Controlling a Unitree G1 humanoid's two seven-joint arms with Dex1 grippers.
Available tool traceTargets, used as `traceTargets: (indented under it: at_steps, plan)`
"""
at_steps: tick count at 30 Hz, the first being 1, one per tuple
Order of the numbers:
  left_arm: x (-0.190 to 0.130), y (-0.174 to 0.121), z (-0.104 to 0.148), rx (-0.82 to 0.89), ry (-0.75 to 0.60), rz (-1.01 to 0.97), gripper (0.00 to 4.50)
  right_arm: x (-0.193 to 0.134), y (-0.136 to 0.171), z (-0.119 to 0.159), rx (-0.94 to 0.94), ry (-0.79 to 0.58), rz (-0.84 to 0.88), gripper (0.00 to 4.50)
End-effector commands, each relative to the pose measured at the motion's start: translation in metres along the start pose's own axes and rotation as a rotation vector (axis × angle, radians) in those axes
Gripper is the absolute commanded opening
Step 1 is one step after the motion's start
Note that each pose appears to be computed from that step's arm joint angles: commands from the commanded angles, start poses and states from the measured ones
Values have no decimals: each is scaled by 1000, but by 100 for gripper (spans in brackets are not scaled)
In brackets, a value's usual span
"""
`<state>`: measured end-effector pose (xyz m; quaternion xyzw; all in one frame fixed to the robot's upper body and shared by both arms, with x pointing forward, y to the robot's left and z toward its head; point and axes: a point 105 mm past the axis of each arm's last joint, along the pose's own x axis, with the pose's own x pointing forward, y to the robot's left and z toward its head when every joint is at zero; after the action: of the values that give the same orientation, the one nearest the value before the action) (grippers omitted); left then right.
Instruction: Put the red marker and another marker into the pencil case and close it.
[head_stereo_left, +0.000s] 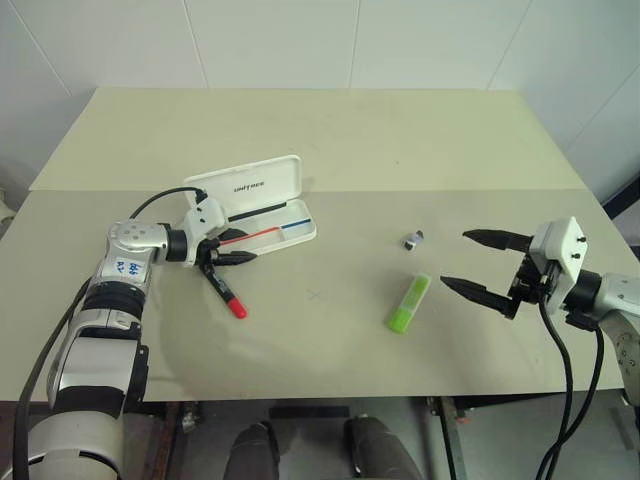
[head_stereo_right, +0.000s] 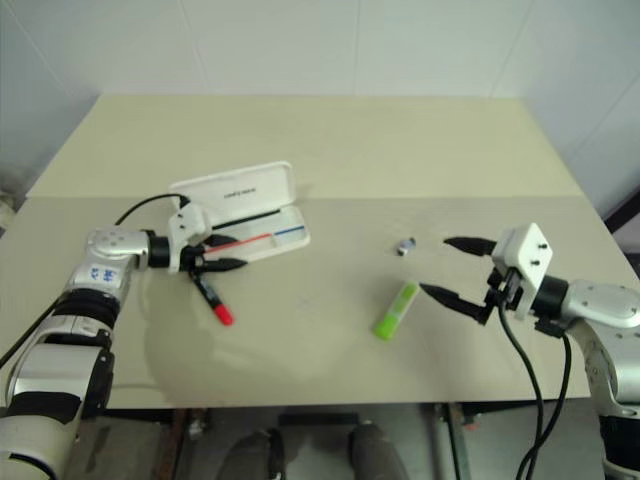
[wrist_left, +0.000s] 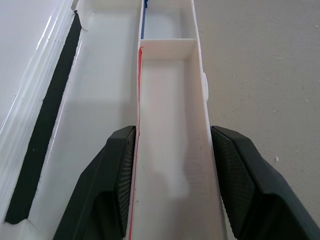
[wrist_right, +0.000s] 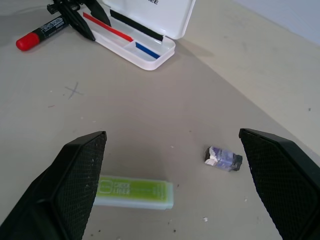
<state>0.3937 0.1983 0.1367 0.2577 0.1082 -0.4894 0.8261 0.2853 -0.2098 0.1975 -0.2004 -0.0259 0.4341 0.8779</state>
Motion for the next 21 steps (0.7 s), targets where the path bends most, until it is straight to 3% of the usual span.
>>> traceTargets:
  at_steps: [1, 11, 21]
  plan:
    - [2, -3, 0, 10, 12, -22, 200, -2, -3, 8, -34, -13, 4, 450]
    - [-4, 1, 39, 149, -109, 1, 200, 1, -9, 10, -46, -12, 19, 450]
    - [-7, -33, 60, 294, -181, -122, 200, 2, -14, 11, -55, -3, 31, 450]
